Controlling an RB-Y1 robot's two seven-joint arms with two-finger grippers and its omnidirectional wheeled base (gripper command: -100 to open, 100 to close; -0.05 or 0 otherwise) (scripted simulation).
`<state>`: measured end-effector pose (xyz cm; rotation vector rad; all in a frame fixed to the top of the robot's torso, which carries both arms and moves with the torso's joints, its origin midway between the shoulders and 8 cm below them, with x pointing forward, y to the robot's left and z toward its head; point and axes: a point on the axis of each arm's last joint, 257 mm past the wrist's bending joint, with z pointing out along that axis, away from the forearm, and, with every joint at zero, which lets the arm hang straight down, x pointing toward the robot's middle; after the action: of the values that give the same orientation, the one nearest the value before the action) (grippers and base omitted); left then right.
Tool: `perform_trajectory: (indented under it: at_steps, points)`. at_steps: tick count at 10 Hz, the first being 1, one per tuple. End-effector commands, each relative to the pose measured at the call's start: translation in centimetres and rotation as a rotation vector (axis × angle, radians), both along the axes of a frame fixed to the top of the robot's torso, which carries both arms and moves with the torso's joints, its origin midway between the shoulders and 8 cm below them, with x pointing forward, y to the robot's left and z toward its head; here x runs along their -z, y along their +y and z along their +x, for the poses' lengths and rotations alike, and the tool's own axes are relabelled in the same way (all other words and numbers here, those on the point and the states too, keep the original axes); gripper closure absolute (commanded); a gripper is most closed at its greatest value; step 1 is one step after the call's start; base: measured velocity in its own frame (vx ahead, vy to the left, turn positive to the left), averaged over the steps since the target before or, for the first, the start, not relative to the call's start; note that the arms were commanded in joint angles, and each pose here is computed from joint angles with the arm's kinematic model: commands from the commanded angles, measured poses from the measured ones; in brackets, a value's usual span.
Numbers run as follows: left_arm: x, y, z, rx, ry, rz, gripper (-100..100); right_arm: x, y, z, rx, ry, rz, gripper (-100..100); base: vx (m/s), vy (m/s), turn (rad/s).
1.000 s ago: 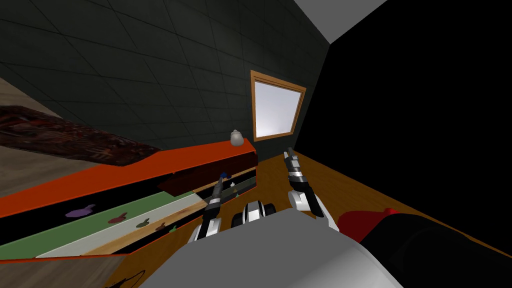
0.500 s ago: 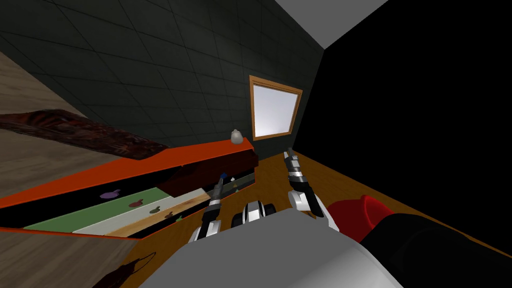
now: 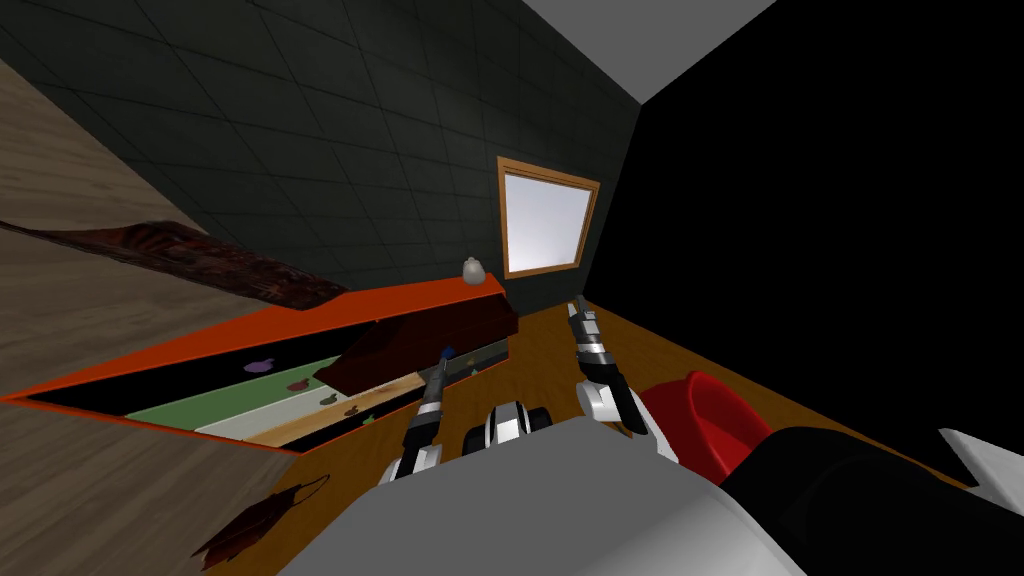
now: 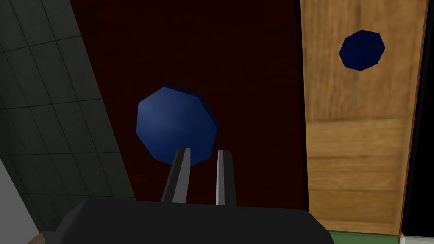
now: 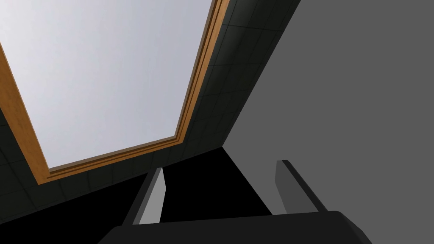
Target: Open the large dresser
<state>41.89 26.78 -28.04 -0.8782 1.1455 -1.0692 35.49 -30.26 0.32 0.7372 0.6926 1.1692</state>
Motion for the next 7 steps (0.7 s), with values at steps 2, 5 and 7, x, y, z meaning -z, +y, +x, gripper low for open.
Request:
perform_trajectory:
  at_steps: [2, 5, 7]
  points:
    - [-1.2, 0.1, 0.7, 0.004, -0.005, 0.000, -100, 0.0, 0.0, 0.0, 0.000, 0.000, 0.000, 0, -0.148, -0.034, 0.008]
    - [-2.2, 0.3, 1.7, 0.003, -0.005, 0.000, -100, 0.0, 0.0, 0.0, 0.000, 0.000, 0.000, 0, -0.017, -0.002, -0.003]
    - [-3.3, 0.5, 2.6, 0.003, -0.005, -0.001, -100, 0.0, 0.0, 0.0, 0.000, 0.000, 0.000, 0, -0.034, -0.004, -0.002]
